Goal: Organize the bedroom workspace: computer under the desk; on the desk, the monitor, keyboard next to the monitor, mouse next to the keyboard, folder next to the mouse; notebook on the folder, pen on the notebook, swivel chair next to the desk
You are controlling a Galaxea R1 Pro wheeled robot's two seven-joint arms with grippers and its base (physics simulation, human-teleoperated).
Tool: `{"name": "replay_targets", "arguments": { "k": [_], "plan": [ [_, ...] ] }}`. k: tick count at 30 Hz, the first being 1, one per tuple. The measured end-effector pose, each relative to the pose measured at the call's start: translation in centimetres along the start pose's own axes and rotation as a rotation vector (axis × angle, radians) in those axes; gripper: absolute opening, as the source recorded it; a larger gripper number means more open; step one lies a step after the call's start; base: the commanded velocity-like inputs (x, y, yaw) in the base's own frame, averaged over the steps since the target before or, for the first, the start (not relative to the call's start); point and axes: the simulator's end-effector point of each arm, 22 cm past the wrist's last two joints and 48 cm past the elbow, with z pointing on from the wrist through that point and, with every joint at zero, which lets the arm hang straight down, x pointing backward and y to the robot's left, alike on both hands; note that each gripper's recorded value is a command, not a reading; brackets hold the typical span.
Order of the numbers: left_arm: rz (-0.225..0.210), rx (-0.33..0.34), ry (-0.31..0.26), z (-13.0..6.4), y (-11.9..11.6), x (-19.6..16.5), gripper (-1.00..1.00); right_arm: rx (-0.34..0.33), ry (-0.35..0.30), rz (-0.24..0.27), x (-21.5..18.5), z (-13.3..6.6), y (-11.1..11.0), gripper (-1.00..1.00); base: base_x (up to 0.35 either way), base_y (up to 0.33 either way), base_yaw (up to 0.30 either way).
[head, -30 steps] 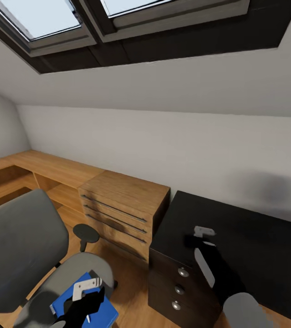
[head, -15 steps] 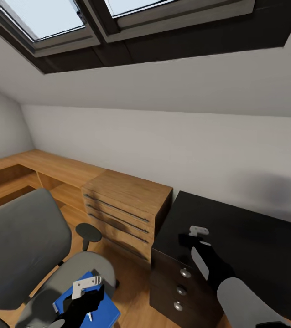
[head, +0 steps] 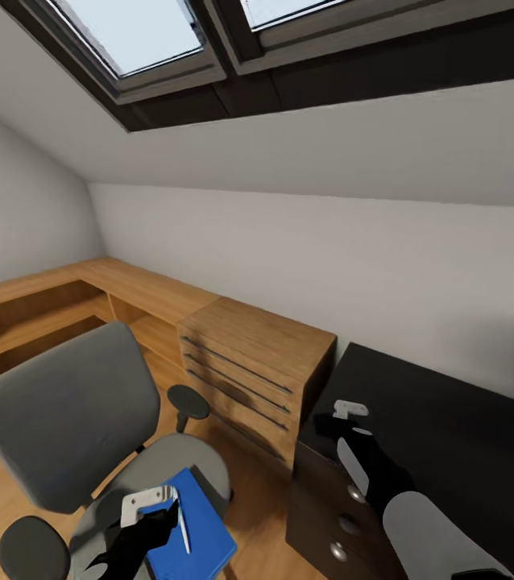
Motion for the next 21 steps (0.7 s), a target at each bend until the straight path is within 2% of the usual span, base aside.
{"name": "replay_targets", "arguments": {
  "k": [6,21],
  "plan": [
    [0.0,0.001,0.004,0.1,-0.1,0.2,1.0,0.003,-0.003,0.001,0.1,0.1,-0.2,-1.0,0.0,0.0,0.184],
    [0.0,0.002,0.004,0.1,-0.2,0.2,1.0,0.021,-0.029,0.004,-0.6,0.2,-1.3,-1.0,0.0,0.0,0.009]
  ]
}}
